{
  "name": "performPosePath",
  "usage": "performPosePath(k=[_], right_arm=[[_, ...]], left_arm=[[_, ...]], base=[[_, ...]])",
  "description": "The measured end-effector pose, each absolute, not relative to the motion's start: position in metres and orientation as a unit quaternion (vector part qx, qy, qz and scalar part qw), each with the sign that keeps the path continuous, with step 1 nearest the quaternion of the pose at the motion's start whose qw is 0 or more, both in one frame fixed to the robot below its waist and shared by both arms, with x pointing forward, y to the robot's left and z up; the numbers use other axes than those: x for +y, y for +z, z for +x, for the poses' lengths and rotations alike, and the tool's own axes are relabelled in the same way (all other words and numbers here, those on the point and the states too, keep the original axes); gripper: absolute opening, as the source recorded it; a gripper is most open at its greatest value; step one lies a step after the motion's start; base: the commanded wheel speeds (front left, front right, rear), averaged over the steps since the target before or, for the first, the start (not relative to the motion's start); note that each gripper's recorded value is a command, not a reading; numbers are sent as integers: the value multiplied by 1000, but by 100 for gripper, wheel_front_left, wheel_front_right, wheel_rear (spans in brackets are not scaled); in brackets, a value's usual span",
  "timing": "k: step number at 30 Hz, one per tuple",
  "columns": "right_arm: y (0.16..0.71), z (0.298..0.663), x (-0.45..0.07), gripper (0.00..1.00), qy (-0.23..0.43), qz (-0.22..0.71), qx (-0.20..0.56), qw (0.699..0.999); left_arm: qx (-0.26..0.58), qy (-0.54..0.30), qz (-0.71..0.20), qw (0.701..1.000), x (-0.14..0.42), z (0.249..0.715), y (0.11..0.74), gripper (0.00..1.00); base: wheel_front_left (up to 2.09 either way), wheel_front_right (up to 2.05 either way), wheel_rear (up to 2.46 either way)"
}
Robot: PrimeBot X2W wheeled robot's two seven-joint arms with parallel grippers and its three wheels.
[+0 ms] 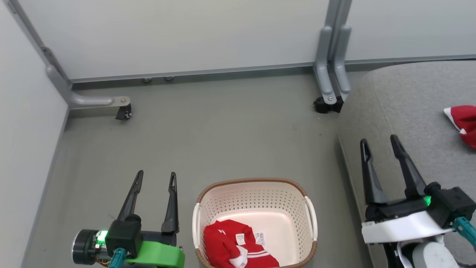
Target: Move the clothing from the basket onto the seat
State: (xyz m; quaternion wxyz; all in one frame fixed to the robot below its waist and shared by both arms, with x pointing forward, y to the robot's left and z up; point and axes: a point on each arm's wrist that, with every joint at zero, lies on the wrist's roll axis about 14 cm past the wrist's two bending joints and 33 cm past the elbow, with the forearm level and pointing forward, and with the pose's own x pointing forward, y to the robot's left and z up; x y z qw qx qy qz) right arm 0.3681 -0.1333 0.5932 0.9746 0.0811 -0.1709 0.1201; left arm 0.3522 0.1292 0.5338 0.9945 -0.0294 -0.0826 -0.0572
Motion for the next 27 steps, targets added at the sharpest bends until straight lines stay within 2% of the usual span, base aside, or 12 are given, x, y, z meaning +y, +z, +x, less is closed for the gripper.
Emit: performPosePath(k=[11,27], right_arm=[[552,359,-116,100,131,87,-107,982],[551,356,-139,100,96,98,-108,985]], left_arm=[[-60,15,-37,997,172,327,517,100],[-50,-11,-39,998,157,328,511,100]], base=[[0,0,0],[0,0,0]])
